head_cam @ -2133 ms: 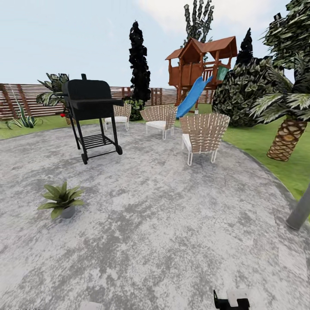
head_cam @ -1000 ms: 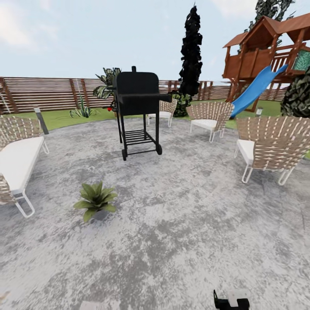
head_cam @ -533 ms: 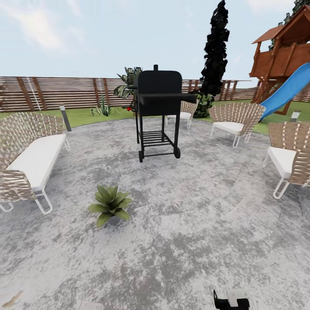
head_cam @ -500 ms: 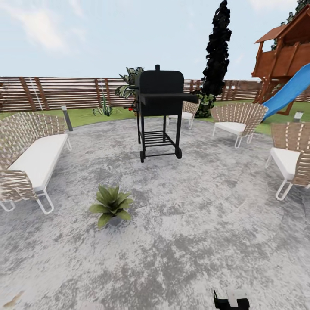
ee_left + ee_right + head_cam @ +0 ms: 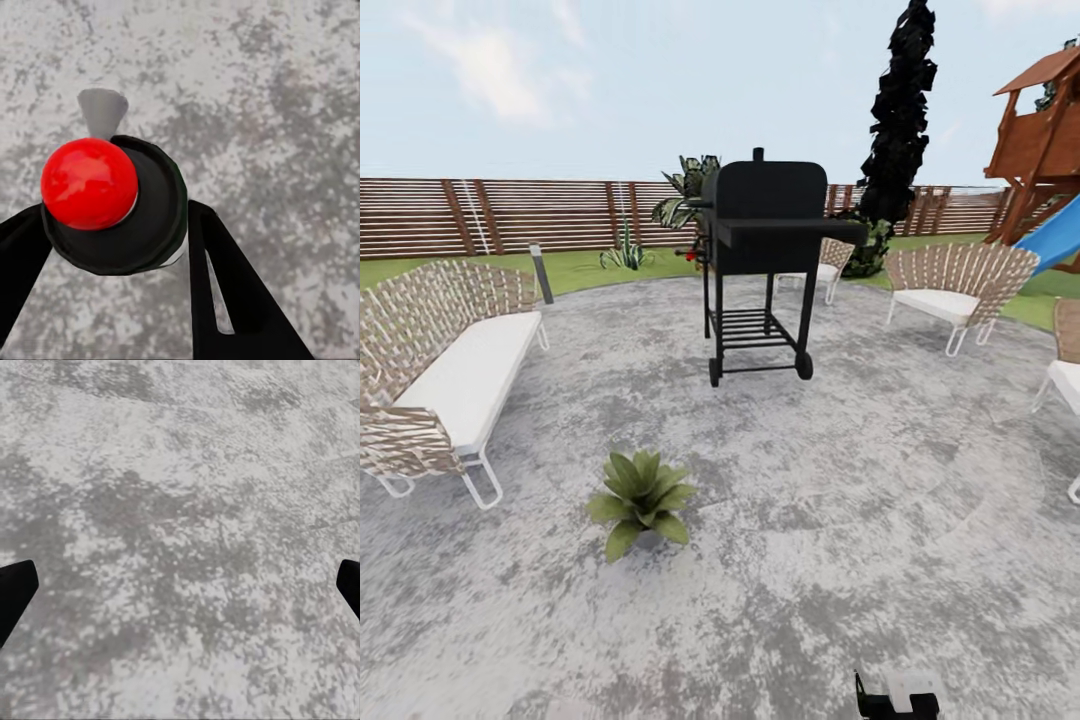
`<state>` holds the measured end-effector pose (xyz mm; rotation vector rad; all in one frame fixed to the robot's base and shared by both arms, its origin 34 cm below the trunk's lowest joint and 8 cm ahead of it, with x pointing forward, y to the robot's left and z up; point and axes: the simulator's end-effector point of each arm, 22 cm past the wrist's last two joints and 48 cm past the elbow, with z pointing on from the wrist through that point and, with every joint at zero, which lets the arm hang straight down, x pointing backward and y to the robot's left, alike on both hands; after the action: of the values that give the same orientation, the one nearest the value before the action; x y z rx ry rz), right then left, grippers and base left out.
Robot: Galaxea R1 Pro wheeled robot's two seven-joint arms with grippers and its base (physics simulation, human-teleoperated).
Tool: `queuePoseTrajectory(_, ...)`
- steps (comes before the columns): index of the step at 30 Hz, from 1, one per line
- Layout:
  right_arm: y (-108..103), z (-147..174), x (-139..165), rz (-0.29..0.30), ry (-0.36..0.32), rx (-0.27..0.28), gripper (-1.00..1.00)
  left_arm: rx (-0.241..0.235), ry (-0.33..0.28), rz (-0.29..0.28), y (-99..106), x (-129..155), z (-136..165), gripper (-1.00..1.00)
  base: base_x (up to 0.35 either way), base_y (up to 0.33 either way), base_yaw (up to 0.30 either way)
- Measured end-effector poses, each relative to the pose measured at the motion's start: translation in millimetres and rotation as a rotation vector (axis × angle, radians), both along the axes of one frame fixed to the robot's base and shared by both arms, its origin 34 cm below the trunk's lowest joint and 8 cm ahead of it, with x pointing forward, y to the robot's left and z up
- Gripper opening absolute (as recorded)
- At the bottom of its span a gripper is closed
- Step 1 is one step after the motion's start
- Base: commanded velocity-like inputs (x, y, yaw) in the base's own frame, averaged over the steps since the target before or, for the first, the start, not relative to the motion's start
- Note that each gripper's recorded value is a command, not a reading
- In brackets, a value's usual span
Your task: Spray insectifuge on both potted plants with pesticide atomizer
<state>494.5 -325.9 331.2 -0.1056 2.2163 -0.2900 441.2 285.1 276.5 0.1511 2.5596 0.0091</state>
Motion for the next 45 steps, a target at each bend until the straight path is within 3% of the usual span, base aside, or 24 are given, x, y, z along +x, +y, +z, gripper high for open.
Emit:
queuePoseTrajectory(25, 0.0, -0.1, 0.0, 0.0, 0.0, 0.0, 1.0, 0.0, -0.001, -0.002, -0.1, 0.3, 0.1, -1.0, 0.326, 0.129, -0.002)
queuePoseTrajectory(32, -0.1, -0.1, 0.0, 0.0, 0.0, 0.0, 1.0, 0.0, -0.001, -0.002, -0.2, 0.3, 0.1, -1.0, 0.263, 0.142, -0.202)
queuePoseTrajectory(45, 0.0, -0.3, 0.0, 0.0, 0.001, 0.0, 1.0, -0.001, -0.001, -0.002, -1.4, 0.2, -0.2, -1.0, 0.029, 0.008, -0.008)
